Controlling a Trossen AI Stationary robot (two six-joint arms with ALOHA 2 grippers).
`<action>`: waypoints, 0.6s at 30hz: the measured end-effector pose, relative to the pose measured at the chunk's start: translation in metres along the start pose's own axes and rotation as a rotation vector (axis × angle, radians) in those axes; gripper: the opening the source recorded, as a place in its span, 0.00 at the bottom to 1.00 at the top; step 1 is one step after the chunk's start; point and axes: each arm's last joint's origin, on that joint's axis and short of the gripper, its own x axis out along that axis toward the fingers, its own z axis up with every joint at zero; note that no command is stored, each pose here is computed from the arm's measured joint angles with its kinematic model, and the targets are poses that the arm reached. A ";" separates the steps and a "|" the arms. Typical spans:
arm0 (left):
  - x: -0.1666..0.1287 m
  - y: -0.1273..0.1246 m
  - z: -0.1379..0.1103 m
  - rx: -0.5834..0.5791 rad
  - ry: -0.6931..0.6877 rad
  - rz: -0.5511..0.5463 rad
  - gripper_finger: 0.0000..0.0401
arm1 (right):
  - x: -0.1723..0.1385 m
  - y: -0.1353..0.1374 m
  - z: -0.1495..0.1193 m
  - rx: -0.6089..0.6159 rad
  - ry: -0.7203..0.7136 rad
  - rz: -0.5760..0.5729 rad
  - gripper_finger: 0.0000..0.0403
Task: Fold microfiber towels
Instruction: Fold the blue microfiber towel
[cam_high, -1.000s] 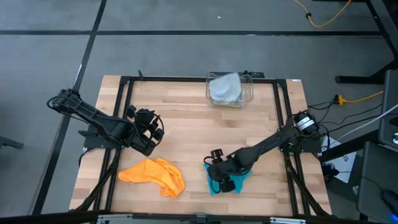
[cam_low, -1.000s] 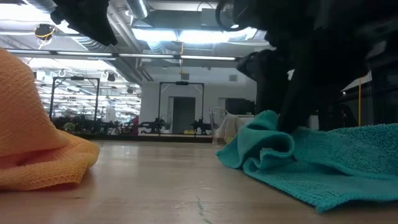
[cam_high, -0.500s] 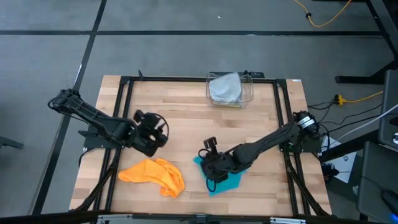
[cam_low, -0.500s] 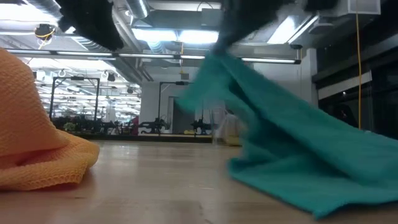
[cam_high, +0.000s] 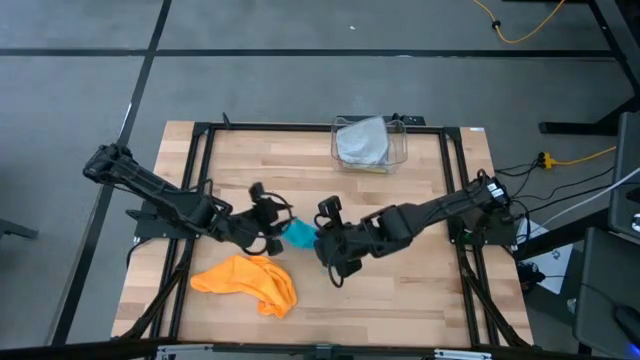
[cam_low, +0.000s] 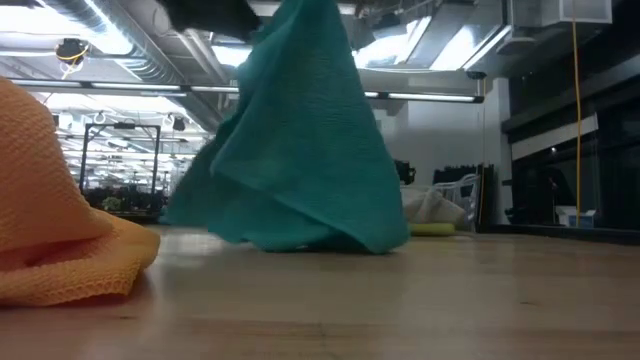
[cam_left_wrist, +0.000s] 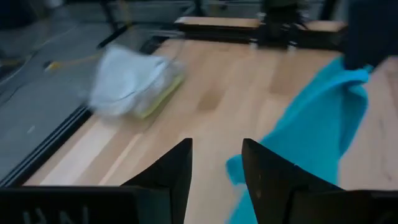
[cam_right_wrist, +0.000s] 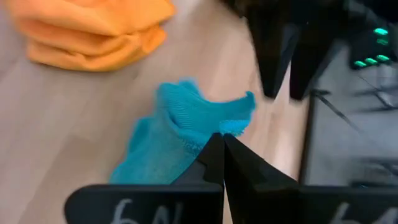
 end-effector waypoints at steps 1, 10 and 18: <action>0.005 -0.003 0.000 0.026 -0.010 -0.027 0.33 | 0.001 -0.002 0.000 -0.001 -0.012 0.030 0.00; 0.033 -0.006 0.002 0.091 -0.012 -0.148 0.33 | 0.008 -0.012 -0.003 0.017 -0.024 0.073 0.00; 0.028 -0.002 0.006 0.087 -0.012 -0.228 0.34 | 0.007 -0.009 -0.009 0.021 0.035 0.095 0.00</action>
